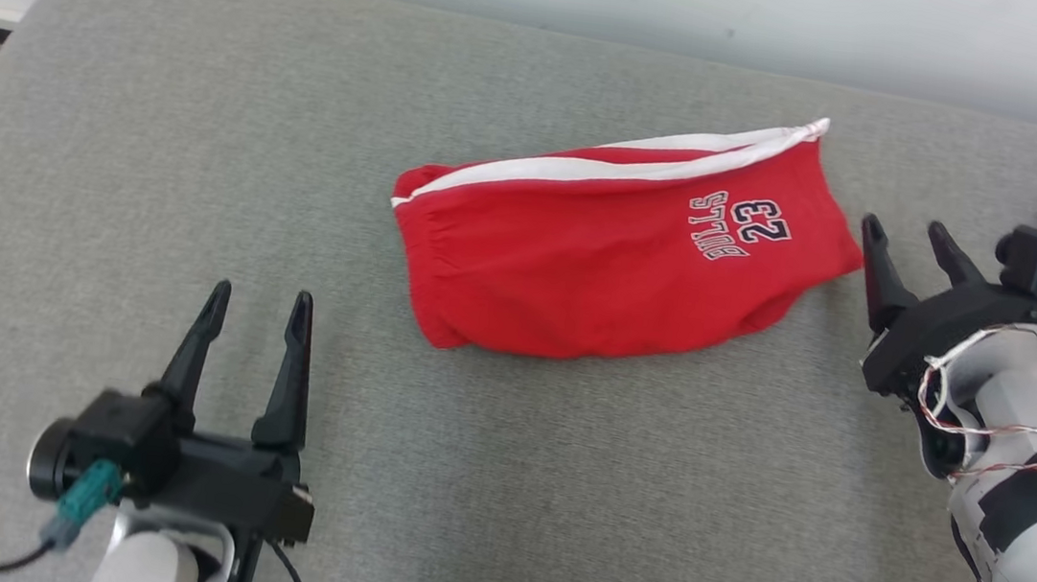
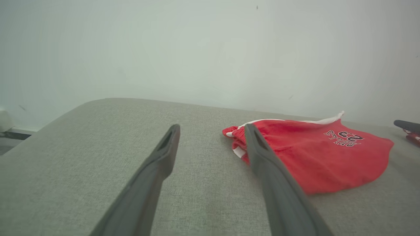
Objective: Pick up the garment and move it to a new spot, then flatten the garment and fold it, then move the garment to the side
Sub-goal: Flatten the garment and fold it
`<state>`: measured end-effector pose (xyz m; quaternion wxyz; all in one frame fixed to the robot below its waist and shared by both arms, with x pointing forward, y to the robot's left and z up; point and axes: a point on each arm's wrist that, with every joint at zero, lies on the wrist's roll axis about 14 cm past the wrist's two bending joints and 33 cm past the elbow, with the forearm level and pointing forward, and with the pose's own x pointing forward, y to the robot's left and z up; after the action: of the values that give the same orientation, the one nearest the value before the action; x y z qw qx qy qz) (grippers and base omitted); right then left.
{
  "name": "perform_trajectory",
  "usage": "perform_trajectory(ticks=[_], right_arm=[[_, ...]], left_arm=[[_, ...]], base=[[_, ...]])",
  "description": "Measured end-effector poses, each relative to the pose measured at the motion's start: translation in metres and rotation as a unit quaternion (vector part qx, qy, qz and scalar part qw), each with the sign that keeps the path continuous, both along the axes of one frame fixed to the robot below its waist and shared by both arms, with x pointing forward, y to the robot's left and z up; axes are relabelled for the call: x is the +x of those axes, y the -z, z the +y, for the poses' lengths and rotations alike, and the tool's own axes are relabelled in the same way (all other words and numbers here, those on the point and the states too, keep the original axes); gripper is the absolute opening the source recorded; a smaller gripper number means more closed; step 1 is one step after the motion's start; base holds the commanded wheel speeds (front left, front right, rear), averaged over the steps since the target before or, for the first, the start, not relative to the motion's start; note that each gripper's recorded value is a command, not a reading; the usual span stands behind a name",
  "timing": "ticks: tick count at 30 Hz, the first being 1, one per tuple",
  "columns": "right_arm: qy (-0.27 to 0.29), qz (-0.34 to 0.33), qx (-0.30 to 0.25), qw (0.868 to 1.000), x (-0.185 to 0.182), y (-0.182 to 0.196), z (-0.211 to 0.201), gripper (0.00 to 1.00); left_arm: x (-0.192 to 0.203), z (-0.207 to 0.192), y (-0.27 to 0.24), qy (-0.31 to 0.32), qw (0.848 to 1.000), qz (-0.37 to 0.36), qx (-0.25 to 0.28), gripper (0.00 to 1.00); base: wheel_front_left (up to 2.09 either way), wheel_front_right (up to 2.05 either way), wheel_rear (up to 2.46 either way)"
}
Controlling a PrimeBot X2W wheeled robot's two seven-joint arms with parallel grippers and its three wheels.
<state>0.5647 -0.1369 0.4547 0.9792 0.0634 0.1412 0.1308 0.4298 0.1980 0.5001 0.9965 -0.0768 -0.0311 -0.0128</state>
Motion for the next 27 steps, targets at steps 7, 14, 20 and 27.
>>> perform_trajectory(ticks=[7,14,20,27], right_arm=[[0.006,0.027,0.007,1.0,0.0,0.018,0.009,1.0],[0.0,0.076,0.0,0.997,-0.005,0.045,0.026,1.0],[-0.015,0.109,0.001,0.994,-0.009,0.06,0.044,0.34],[-0.003,0.091,0.006,0.996,-0.016,0.051,0.036,0.0]], left_arm=[[-0.028,0.015,0.014,-0.036,0.999,0.02,-0.004,1.0],[-0.038,0.02,0.018,-0.046,0.999,0.028,-0.011,1.0],[-0.043,0.023,0.02,-0.055,0.998,0.033,-0.022,1.0],[-0.049,0.022,0.023,-0.058,0.997,0.039,-0.028,1.0]], base=[[0.0,0.0,0.0],[0.0,0.0,0.0],[0.0,0.0,0.0],[0.0,0.0,0.0]])
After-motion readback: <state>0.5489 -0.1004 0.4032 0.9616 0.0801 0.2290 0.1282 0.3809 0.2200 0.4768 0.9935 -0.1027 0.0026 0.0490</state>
